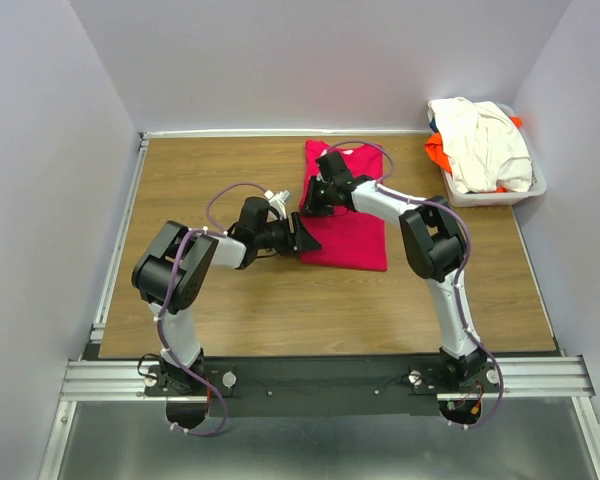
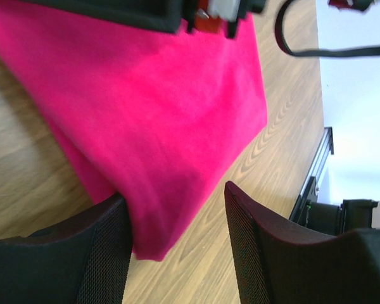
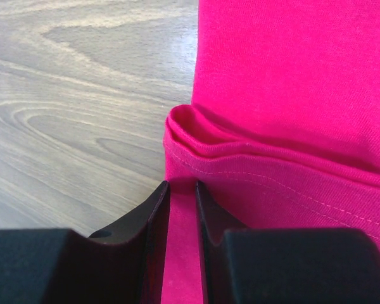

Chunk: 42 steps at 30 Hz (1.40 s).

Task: Fold and stack the t-shirts
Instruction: Fold the tshirt

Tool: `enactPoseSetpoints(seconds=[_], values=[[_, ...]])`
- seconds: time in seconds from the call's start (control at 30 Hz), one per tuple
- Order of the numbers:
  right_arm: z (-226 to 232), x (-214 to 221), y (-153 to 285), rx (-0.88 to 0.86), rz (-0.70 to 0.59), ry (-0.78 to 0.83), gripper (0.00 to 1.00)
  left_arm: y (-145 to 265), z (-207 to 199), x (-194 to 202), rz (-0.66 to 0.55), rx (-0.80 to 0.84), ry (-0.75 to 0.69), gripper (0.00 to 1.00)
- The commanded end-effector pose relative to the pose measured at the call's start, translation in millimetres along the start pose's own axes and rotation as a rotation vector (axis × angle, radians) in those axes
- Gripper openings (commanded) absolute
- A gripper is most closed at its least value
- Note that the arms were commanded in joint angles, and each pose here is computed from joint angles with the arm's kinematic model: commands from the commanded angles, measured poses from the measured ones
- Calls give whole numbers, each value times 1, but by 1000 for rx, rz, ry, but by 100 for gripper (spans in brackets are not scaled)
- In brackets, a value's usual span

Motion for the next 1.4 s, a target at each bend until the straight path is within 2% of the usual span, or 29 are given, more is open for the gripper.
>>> enactPoseSetpoints(seconds=[0.0, 0.4, 0.6, 0.7, 0.8, 1.0, 1.13, 1.37], values=[[-8, 12, -18, 18, 47, -14, 29, 0, -7, 7, 31, 50, -29, 62], [-20, 12, -21, 56, 38, -1, 29, 24, -10, 33, 35, -6, 20, 54], [-30, 15, -24, 71, 43, 10, 29, 29, -11, 35, 37, -19, 13, 47], [-34, 17, -25, 74, 46, 13, 29, 31, -8, 38, 53, -60, 22, 38], [-36, 16, -24, 71, 42, 12, 29, 32, -5, 39, 59, -113, 27, 36], [-29, 10, -16, 40, 30, 26, 29, 38, -2, 35, 65, -239, 4, 37], [-24, 6, -10, 20, 23, 38, 30, 44, -5, 26, 59, -313, -23, 49], [-15, -1, 4, -11, 2, 45, 30, 60, -16, 4, -1, -451, -63, 52]])
Point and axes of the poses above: each gripper's point midway between its finger pads, its own y axis back along the fingers, its own z axis along the line the jaws close on, x = y × z, the point moved 10 cm from there along y, back along the fingers, and after that the axes turned 10 degrees about -y, right-handed, at the moved point
